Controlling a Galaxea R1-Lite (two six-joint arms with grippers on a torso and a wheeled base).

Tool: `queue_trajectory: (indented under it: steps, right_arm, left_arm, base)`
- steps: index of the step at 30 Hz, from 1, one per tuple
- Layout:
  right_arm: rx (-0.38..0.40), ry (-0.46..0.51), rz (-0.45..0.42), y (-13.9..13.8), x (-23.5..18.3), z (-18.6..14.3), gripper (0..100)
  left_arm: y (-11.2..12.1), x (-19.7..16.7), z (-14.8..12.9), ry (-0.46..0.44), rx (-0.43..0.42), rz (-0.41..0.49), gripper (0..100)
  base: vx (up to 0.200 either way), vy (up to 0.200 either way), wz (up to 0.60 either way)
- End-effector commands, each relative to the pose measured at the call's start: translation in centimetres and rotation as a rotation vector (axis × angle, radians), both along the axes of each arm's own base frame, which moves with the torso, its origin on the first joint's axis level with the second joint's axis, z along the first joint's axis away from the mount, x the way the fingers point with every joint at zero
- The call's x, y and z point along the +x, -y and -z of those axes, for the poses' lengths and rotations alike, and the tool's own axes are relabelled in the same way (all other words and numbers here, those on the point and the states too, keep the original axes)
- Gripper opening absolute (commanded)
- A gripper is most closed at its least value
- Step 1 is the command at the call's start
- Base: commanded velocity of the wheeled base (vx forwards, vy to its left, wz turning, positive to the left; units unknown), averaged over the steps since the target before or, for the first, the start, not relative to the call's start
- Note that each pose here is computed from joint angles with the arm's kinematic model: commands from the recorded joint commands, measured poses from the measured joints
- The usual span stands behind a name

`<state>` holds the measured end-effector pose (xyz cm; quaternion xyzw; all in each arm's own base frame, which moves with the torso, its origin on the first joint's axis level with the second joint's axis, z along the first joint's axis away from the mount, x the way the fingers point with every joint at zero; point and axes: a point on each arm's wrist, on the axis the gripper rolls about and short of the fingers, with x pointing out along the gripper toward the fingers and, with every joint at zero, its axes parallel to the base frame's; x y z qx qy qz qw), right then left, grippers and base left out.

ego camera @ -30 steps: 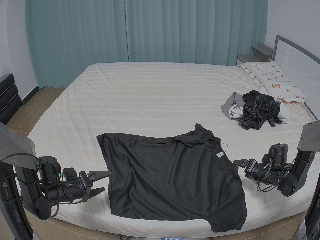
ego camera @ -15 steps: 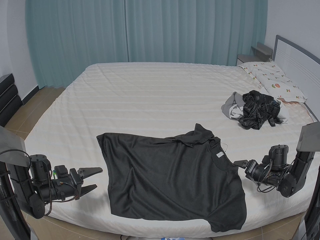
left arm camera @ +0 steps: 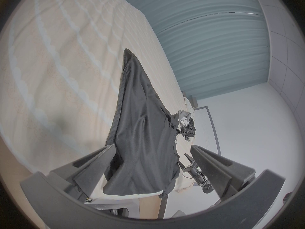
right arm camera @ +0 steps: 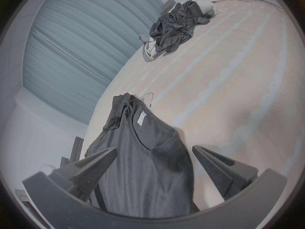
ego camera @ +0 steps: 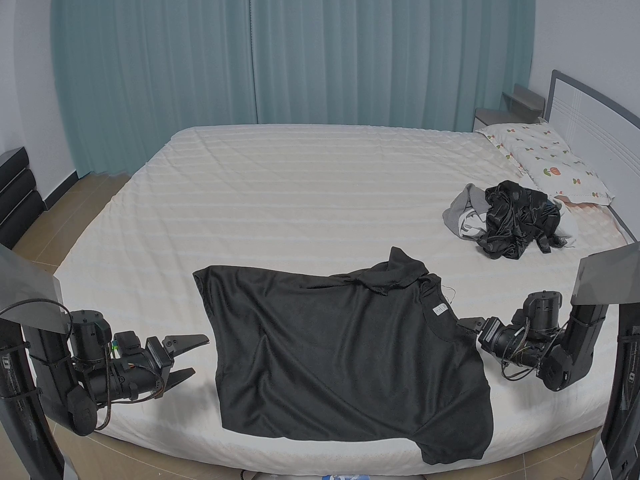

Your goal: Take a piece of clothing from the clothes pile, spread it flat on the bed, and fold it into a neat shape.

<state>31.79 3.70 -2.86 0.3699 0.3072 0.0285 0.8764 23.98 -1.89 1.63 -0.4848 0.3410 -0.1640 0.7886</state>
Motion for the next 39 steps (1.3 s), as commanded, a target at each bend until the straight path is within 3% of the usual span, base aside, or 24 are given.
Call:
queue_trajectory:
  steps: [1,2,13,23,27,39]
  right_arm:
    - [-0.008,-0.037,-0.014,-0.5,0.7,2.2,100]
    - [-0.008,-0.035,-0.013,-0.5,0.7,2.2,0]
    - [-0.011,-0.004,0.131,3.6,0.3,0.8,0]
    - [-0.015,0.01,0.189,5.4,-0.9,0.0,0]
    - [-0.016,0.025,0.22,6.4,-0.9,-0.5,0]
    - [-0.023,0.019,0.256,7.4,-0.8,-0.4,0]
  left_arm:
    - [0.2,0.4,0.4,0.004,0.005,-0.001,100]
    - [0.2,0.4,0.4,0.002,0.005,-0.001,100]
    - [0.4,0.6,1.0,-0.013,0.027,-0.023,100]
    - [0.8,0.8,1.8,-0.016,0.083,-0.044,100]
    - [1.7,0.8,2.6,-0.019,0.155,-0.043,100]
    - [5.0,1.4,3.6,0.001,0.245,-0.056,100]
  base:
    - [0.0,0.0,0.0]
    - [0.0,0.0,0.0]
    - [0.0,0.0,0.0]
    - [0.0,0.0,0.0]
    - [0.0,0.0,0.0]
    - [0.0,0.0,0.0]
